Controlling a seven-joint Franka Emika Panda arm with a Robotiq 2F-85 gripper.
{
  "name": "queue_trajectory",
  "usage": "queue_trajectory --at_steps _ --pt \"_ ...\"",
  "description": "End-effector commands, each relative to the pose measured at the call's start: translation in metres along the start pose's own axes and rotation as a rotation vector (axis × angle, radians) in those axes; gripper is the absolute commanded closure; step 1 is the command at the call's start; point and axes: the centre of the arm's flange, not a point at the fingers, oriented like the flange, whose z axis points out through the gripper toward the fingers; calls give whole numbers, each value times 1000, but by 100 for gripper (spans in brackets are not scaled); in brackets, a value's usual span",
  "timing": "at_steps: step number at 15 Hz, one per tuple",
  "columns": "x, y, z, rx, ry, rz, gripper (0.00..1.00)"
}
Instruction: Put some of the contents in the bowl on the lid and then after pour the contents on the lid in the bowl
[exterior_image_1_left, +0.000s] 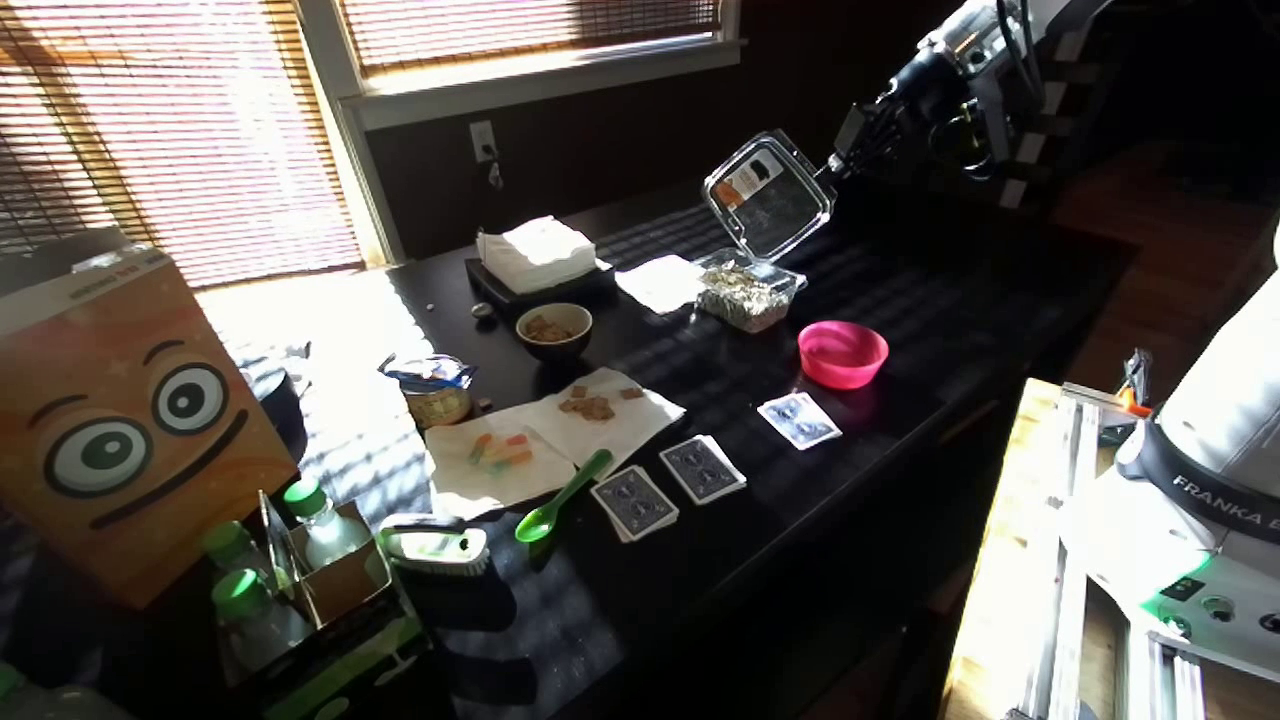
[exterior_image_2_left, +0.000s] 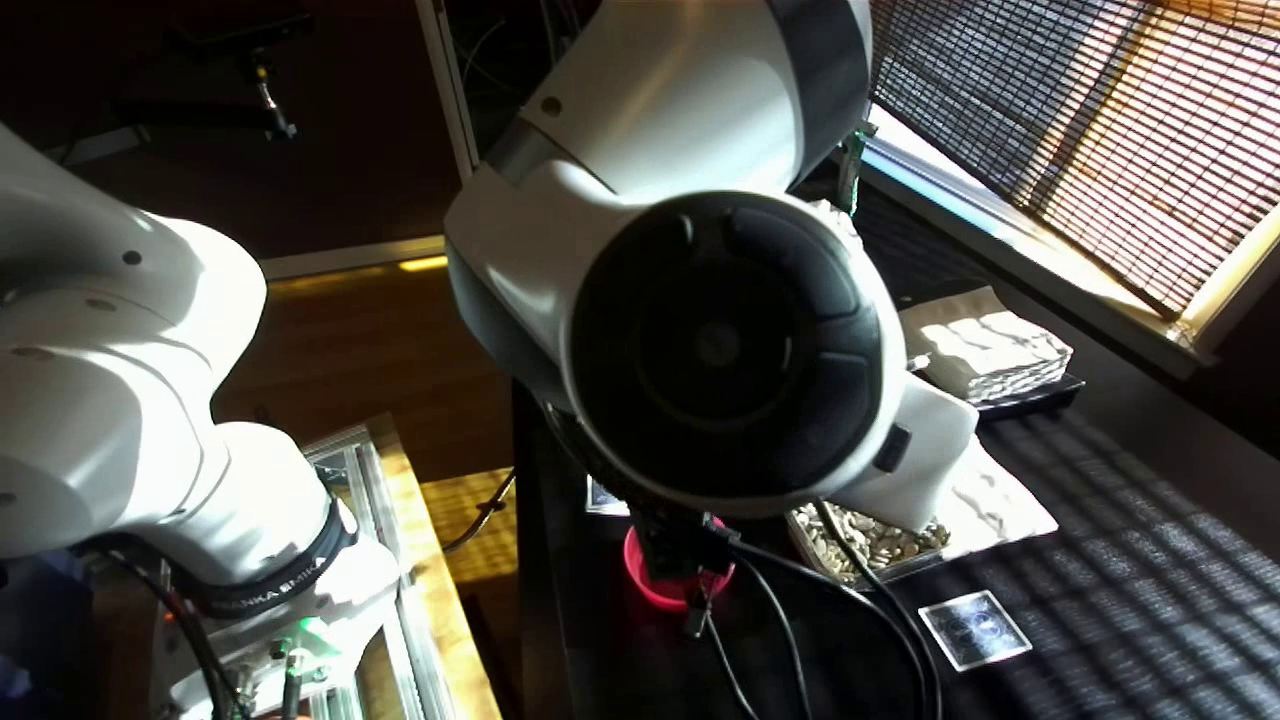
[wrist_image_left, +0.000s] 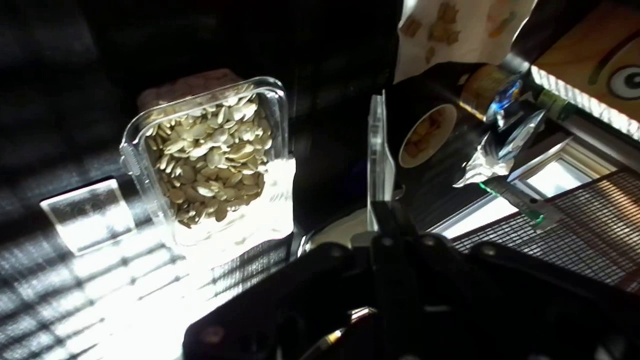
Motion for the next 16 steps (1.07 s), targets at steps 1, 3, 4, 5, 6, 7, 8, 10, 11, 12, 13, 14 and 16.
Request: queue_trajectory --at_steps 1,3,4,5,6,7,8,10,11,12,13,14,16 --pt "1 -12 9 63 -77 -7 100" --pt "-5 -19 24 100 -130 -27 100" --pt "-8 -22 32 117 -157 -38 100" --pt "-12 -26 39 130 -185 -50 100" --pt "-15 -30 46 143 -213 -59 100" --pt "-19 -32 55 134 -237 -64 100" --pt "-22 -32 64 120 -255 -63 100" --pt "-27 -31 83 112 -306 -67 100" --pt "-29 -29 93 93 -323 -62 100" --pt "-30 -29 103 85 -341 -59 100" --pt "-31 -28 113 64 -351 -56 100" --pt "-32 -28 121 45 -363 -52 100" --pt "-31 -25 138 7 -381 -39 100"
